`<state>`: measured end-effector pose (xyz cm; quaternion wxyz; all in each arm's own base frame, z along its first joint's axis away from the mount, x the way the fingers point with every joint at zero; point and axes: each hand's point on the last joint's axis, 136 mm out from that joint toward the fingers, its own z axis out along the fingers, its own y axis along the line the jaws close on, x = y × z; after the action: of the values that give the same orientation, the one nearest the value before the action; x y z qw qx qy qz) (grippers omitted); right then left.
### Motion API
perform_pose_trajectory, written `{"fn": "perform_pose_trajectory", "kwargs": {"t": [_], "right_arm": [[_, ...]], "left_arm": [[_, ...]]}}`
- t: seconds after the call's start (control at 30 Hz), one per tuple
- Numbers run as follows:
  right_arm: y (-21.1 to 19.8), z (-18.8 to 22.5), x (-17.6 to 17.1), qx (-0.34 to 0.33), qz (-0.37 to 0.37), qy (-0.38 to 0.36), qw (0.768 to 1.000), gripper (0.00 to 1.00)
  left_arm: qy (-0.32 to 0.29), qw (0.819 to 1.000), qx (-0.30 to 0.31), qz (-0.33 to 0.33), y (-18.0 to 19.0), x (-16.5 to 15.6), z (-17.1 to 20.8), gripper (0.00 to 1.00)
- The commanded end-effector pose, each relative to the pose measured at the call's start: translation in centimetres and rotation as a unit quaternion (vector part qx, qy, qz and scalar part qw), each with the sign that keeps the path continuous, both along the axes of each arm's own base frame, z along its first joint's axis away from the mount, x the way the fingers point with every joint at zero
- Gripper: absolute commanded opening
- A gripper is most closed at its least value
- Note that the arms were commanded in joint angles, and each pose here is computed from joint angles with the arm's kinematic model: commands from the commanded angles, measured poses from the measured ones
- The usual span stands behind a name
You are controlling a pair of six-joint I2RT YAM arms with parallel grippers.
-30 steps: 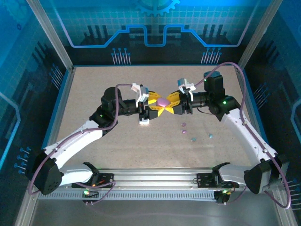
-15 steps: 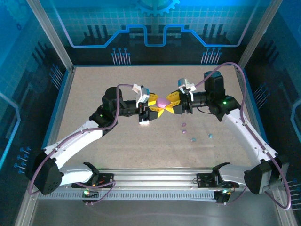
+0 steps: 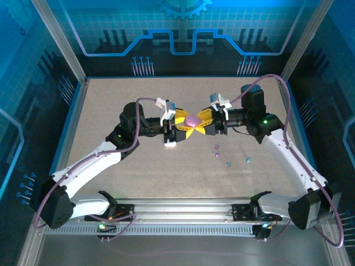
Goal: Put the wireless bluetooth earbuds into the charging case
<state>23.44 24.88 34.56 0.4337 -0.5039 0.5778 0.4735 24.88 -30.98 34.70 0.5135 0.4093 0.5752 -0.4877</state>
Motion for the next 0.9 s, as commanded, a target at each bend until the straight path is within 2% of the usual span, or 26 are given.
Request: {"fn": "perform_pose_trajectory", "kwargs": {"t": [0.0, 0.27, 0.53, 0.87], "right_arm": [[0.0, 0.4, -0.6, 0.005, 0.007, -0.021, 1.000, 0.33], [0.2, 0.2, -0.5, 0.004, 0.006, -0.021, 1.000, 0.33], [0.4, -0.2, -0.6, -0.002, 0.007, -0.029, 1.000, 0.33], [0.1, 0.3, -0.3, -0.002, -0.004, -0.016, 1.000, 0.36]], "left_arm": [[-0.009, 1.000, -0.013, -0.019, -0.4, -0.4, 1.3, 0.57], [-0.002, 1.000, -0.006, -0.027, -0.7, -0.4, 1.0, 0.49], [-0.003, 0.999, -0.009, -0.032, -0.7, -0.6, 1.3, 0.50], [0.000, 0.999, 0.010, -0.033, -0.7, -0.6, 0.3, 0.30]]}}
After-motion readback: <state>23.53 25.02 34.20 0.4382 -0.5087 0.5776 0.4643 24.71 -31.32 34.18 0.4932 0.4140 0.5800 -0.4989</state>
